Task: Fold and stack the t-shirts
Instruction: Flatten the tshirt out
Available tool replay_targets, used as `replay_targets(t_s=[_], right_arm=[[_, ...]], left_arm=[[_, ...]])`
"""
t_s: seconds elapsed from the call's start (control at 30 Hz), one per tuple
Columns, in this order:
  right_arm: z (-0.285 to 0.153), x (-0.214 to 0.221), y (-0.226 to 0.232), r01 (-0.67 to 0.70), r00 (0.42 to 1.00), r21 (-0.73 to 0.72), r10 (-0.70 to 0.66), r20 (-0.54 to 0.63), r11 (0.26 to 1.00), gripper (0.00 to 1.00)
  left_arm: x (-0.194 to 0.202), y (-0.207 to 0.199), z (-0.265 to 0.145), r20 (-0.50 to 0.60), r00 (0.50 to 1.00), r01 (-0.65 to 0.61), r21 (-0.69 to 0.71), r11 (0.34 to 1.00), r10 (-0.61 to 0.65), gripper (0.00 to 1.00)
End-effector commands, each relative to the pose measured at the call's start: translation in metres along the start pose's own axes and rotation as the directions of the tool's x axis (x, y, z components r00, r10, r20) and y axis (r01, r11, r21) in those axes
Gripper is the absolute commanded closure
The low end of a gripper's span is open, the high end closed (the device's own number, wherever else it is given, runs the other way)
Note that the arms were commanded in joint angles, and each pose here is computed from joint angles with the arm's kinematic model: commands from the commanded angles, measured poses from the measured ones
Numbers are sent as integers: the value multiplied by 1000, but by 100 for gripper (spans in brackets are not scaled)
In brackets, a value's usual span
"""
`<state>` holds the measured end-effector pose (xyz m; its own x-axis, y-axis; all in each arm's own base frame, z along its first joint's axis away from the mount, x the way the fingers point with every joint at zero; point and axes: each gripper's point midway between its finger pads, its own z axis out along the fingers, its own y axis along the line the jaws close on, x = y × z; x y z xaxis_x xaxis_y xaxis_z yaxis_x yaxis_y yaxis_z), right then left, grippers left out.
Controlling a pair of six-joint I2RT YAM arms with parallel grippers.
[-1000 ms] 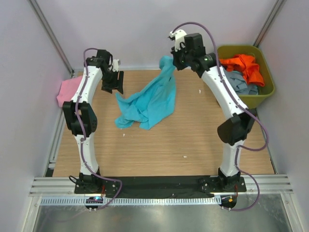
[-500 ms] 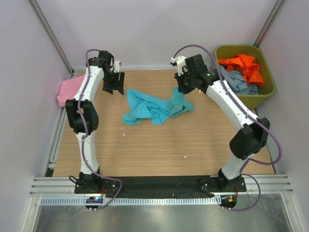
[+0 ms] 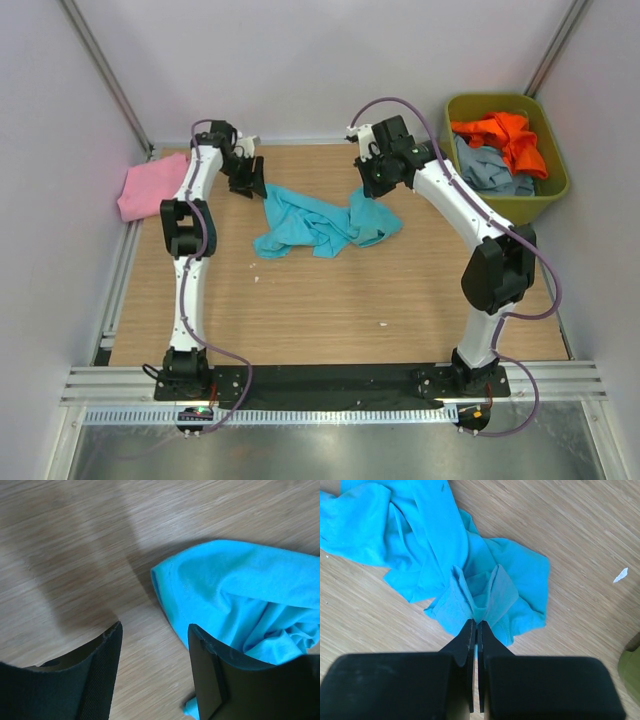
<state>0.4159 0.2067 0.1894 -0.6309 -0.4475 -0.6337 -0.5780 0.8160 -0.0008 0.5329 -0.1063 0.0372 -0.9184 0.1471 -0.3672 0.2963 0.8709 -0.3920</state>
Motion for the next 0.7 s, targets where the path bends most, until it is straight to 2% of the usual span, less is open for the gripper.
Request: replay_targets(t_s=[0.0, 0.33, 0.67], right_arm=[[-21, -20, -3, -4, 997, 28, 2, 73, 1000, 99], [-17, -6, -9, -2, 1000, 62, 0, 25, 998, 99], [-12, -2, -10, 14, 1000, 75, -14, 0, 997, 99]], left_arm=[[-26, -14, -5, 97, 994, -53, 93, 994, 44, 44], [-31, -13, 23, 116, 993, -47, 144, 988, 31, 47], [-48, -12, 21, 169, 986, -26, 126, 992, 4, 55]])
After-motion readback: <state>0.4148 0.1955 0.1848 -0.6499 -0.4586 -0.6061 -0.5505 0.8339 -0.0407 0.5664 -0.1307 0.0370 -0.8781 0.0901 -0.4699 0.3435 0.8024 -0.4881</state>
